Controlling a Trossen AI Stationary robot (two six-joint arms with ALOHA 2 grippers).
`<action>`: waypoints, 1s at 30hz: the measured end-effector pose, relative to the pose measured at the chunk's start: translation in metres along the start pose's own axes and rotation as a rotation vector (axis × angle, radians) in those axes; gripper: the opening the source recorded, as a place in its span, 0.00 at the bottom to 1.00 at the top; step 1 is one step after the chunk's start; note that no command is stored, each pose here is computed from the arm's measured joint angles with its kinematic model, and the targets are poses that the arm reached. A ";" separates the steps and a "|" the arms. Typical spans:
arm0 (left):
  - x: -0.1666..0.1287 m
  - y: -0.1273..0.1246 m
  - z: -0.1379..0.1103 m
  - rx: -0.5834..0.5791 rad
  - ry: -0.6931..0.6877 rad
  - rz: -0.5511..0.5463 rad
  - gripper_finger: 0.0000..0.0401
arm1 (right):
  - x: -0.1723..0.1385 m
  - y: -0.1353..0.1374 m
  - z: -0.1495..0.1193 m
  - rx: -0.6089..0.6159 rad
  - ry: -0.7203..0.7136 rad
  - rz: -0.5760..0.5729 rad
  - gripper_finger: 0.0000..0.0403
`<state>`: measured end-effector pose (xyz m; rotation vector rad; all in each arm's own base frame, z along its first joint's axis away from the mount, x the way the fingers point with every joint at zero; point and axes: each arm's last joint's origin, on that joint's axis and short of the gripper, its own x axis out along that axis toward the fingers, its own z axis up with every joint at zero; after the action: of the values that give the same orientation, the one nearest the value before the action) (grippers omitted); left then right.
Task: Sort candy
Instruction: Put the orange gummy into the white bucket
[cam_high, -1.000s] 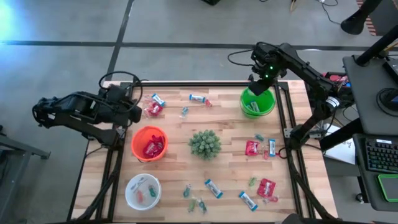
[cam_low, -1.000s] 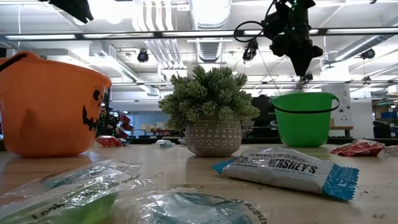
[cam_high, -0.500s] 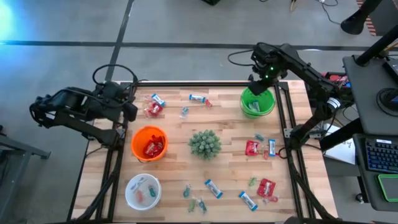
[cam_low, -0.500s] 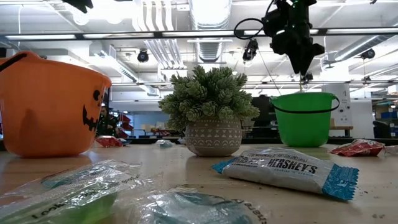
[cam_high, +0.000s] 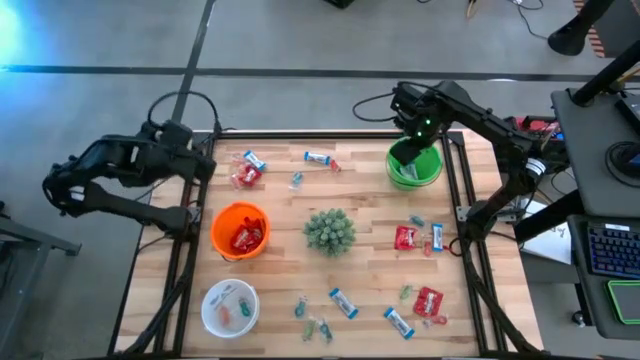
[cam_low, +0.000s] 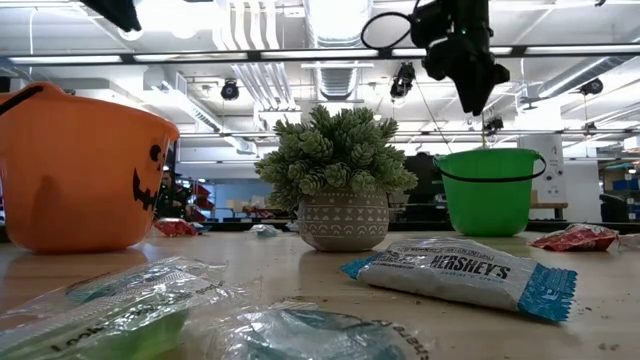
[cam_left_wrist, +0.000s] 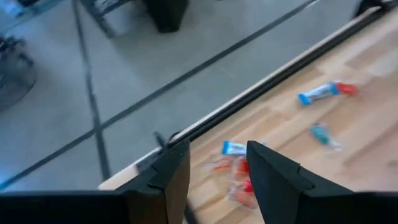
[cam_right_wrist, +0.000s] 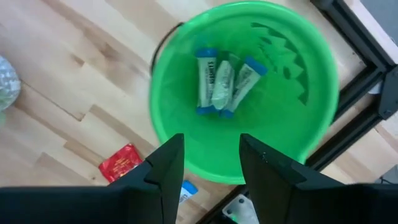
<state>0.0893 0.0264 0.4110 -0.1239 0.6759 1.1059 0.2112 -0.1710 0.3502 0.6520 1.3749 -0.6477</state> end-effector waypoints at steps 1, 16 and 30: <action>0.001 0.004 0.000 -0.005 0.011 0.020 0.35 | 0.000 0.003 0.000 -0.008 -0.001 0.002 0.36; 0.045 0.034 0.016 -0.015 0.290 0.067 0.35 | 0.000 0.023 0.006 0.119 -0.092 0.039 0.36; 0.094 0.048 0.029 0.051 0.387 -0.118 0.35 | 0.000 0.036 0.002 0.104 -0.092 0.044 0.36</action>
<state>0.0868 0.1340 0.3929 -0.3359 1.0277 0.9576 0.2400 -0.1486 0.3515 0.7243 1.2451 -0.7089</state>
